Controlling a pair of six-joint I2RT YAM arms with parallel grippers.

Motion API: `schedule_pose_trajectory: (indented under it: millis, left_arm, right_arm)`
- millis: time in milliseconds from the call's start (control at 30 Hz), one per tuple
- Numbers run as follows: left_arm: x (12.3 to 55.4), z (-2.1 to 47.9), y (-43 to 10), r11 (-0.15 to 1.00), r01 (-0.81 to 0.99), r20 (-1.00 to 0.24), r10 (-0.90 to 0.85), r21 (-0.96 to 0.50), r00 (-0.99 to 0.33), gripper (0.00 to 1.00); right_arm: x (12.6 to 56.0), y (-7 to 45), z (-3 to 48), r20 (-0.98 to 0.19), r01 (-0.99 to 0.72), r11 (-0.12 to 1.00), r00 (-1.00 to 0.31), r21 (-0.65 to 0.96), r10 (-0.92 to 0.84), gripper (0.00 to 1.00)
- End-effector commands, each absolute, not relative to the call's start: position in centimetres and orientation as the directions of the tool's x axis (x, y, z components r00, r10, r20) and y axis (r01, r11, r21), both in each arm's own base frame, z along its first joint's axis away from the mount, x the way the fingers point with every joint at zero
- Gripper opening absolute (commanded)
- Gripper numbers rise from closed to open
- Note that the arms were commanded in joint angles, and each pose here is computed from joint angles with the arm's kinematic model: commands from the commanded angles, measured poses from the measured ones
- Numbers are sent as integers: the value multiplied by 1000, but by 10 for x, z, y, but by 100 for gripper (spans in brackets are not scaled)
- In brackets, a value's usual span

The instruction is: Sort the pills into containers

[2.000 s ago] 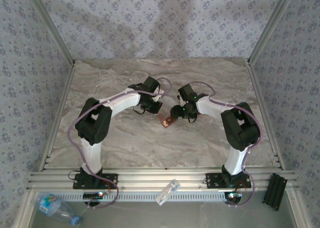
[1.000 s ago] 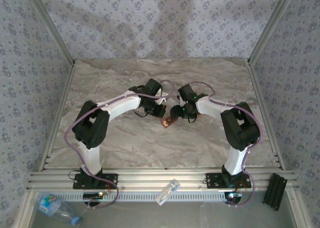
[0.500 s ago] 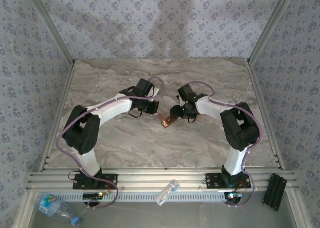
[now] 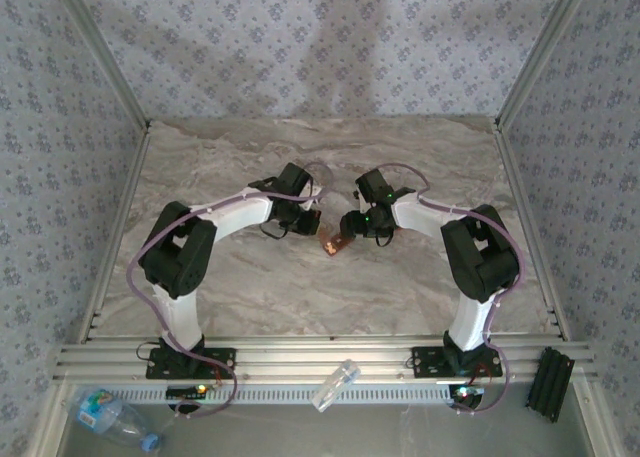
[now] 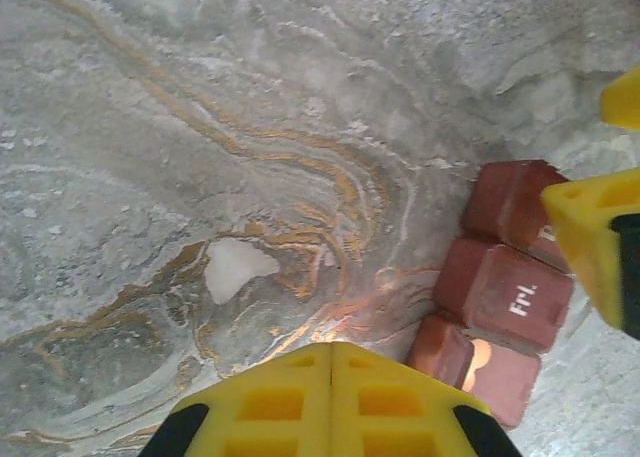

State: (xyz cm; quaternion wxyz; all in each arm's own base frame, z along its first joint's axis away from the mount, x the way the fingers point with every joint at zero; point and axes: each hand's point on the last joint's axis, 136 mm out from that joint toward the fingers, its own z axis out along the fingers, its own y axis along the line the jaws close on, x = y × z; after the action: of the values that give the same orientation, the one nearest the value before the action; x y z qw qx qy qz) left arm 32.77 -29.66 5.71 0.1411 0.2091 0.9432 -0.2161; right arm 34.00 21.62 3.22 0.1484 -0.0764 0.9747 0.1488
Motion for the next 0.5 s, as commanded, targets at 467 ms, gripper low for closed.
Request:
schedule_pose_trajectory:
  millis: [467]
  left_arm:
    - [299,82,-339,727,530,-377,388,-437,-841,0]
  right_arm:
    - [321,197,-5,-215,-155,974,-970,168,-117,67]
